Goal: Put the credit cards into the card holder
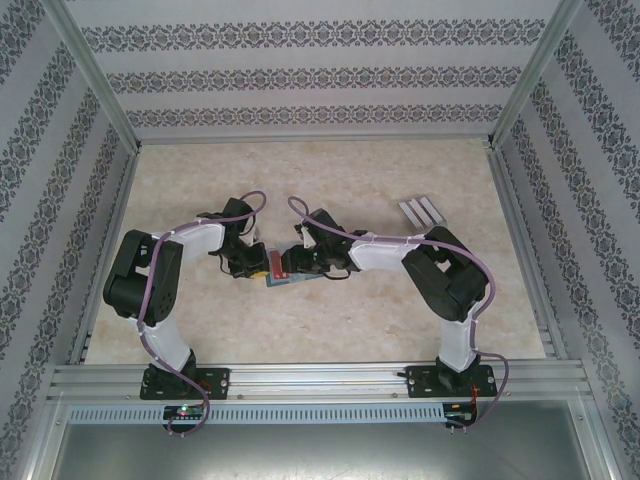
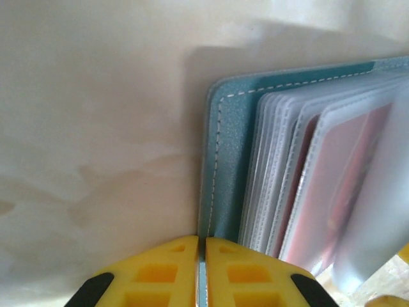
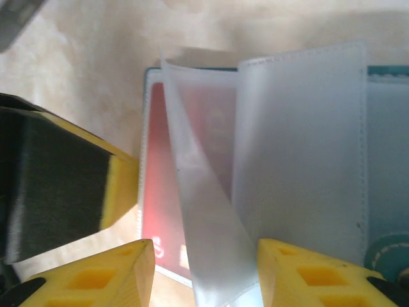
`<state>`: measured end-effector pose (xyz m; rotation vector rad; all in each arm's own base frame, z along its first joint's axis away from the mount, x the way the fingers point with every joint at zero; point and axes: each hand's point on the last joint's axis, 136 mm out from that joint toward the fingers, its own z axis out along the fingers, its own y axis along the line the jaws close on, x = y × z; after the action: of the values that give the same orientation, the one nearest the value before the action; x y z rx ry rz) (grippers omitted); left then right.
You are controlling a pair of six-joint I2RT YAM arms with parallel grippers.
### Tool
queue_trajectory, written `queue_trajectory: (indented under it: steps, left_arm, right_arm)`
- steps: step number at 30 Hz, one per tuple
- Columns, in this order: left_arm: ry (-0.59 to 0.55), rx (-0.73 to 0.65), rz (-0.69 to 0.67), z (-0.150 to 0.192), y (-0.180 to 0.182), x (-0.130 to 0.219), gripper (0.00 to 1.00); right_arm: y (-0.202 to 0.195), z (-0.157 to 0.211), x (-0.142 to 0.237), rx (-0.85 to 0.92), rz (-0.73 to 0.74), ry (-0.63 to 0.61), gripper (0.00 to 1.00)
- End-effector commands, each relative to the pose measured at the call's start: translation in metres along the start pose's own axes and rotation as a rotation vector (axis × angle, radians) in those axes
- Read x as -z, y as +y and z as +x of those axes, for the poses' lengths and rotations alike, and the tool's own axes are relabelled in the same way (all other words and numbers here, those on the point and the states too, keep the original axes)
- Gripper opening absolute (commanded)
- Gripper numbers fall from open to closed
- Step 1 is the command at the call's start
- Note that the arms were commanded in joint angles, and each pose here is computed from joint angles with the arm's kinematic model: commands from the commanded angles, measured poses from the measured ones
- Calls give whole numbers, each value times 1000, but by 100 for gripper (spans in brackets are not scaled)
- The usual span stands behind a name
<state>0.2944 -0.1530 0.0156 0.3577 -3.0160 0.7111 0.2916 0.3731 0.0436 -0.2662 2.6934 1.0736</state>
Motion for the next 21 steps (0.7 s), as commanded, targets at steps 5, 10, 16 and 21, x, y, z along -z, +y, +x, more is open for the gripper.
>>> queue_trajectory:
  steps: [5,10,16,21]
  left_arm:
    - [-4,44,31,1,8,-4,12]
    - [-43,89,52,-6,16,8,12]
    - [-94,161,96,-12,25,22,14]
    - [-132,174,88,-15,29,33,21]
  right_arm:
    - [29,-10,6,19,-153,-27,38]
    - [30,-5,-3,12,-172,14,38]
    - [42,4,-11,23,-235,60,46]
    - [105,12,16,161,-527,119,52]
